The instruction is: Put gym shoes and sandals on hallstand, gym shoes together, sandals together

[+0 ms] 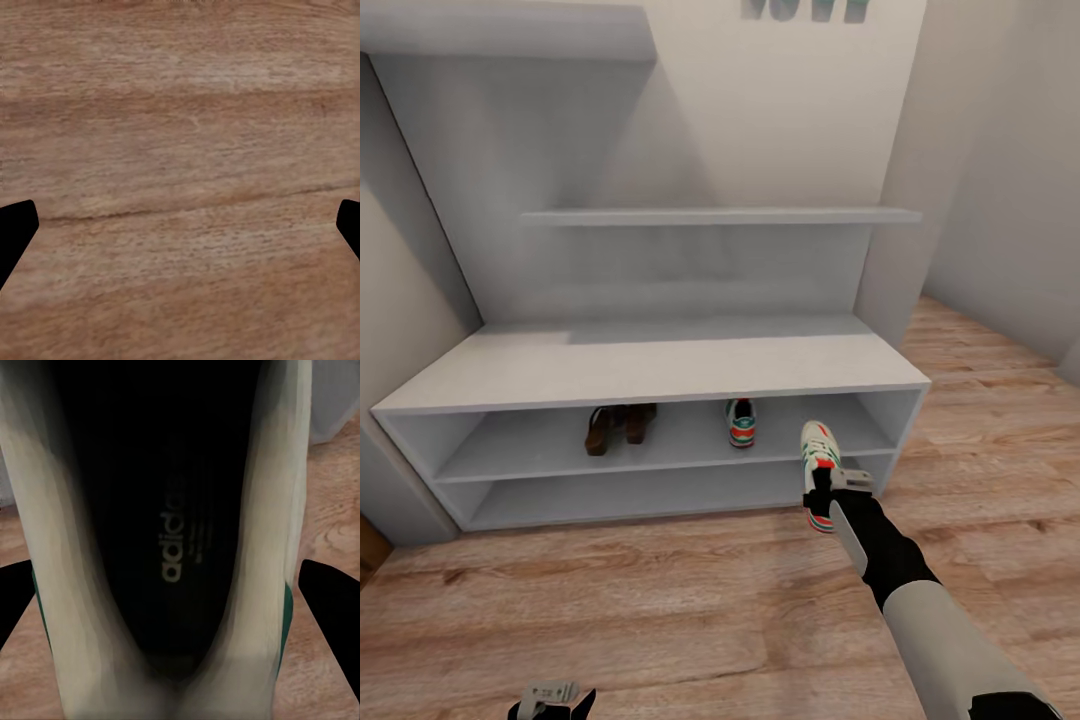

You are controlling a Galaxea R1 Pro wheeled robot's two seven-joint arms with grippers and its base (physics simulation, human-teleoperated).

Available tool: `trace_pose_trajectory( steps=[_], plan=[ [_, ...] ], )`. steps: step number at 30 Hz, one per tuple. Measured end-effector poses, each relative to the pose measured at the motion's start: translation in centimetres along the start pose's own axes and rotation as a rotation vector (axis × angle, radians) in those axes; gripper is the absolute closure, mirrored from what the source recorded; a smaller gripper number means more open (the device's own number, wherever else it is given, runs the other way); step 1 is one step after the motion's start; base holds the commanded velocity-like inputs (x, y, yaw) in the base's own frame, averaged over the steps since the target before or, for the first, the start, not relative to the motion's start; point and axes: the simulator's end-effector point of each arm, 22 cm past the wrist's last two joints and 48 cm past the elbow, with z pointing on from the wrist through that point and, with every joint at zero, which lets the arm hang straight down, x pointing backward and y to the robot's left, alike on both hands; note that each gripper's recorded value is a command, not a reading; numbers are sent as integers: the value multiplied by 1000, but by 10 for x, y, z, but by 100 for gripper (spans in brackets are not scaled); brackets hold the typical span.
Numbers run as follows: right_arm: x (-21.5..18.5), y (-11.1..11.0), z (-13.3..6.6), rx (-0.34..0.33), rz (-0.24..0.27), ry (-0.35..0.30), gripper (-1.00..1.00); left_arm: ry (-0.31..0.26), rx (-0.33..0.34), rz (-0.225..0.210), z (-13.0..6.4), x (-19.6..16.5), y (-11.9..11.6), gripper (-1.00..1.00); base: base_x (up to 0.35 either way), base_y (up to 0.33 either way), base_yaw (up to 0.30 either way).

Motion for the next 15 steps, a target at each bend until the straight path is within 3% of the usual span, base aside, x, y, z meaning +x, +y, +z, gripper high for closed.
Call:
trace_pose_trajectory(
  steps=[10,15],
  plan=[
    [4,0,3,2,-1,9,100,5,-1,-2,0,3,1,-100,10,0,53],
    [5,0,4,1,-1,11,100,5,-1,-1,0,3,1,-100,142,0,19]
  ],
)
